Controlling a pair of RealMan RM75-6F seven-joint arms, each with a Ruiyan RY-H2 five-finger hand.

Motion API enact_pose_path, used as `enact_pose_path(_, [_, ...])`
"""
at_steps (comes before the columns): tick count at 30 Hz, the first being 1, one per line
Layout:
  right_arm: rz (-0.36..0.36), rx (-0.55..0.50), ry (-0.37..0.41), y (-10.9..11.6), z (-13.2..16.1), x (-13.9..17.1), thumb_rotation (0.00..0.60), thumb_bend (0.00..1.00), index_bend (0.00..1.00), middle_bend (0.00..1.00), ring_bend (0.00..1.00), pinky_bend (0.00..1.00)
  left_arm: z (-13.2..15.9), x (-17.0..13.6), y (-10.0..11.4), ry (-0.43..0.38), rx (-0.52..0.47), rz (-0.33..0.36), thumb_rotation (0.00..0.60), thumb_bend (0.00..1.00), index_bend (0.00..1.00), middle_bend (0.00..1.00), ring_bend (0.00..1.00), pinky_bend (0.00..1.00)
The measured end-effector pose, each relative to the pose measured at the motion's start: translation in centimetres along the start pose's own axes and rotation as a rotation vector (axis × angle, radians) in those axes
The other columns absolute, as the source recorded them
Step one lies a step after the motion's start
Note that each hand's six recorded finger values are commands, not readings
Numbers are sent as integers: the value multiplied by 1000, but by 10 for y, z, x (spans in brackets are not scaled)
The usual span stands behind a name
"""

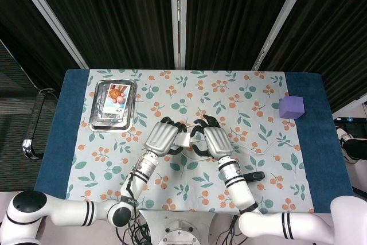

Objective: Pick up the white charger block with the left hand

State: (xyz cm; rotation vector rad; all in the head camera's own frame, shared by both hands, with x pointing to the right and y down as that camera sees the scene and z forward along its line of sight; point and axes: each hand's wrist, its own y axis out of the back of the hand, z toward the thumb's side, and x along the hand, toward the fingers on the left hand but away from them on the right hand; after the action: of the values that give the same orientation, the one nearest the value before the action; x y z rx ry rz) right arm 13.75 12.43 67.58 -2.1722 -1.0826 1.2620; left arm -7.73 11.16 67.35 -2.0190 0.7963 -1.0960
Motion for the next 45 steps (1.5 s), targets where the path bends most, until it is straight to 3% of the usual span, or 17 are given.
enact_pose_path(9, [0, -19, -8, -2, -1, -2, 600, 270, 494, 200, 0, 20, 0, 0, 0, 1, 4, 2, 600, 388, 553, 520, 388, 249])
enact_pose_path(23, [-8, -36, -22, -3, -2, -7, 600, 318, 665, 243, 28, 29, 2, 1, -3, 7, 46, 2, 600, 386, 553, 519, 388, 248])
enact_pose_path(32, [1, -12, -15, -4, -4, -1, 600, 323, 689, 244, 28, 29, -5, 1, -3, 24, 63, -2, 600, 385, 553, 518, 388, 247])
enact_pose_path(45, [-25, 35, -93, 21, -44, 5, 600, 323, 694, 243, 28, 29, -43, -3, -15, 100, 97, -45, 600, 386, 553, 517, 387, 242])
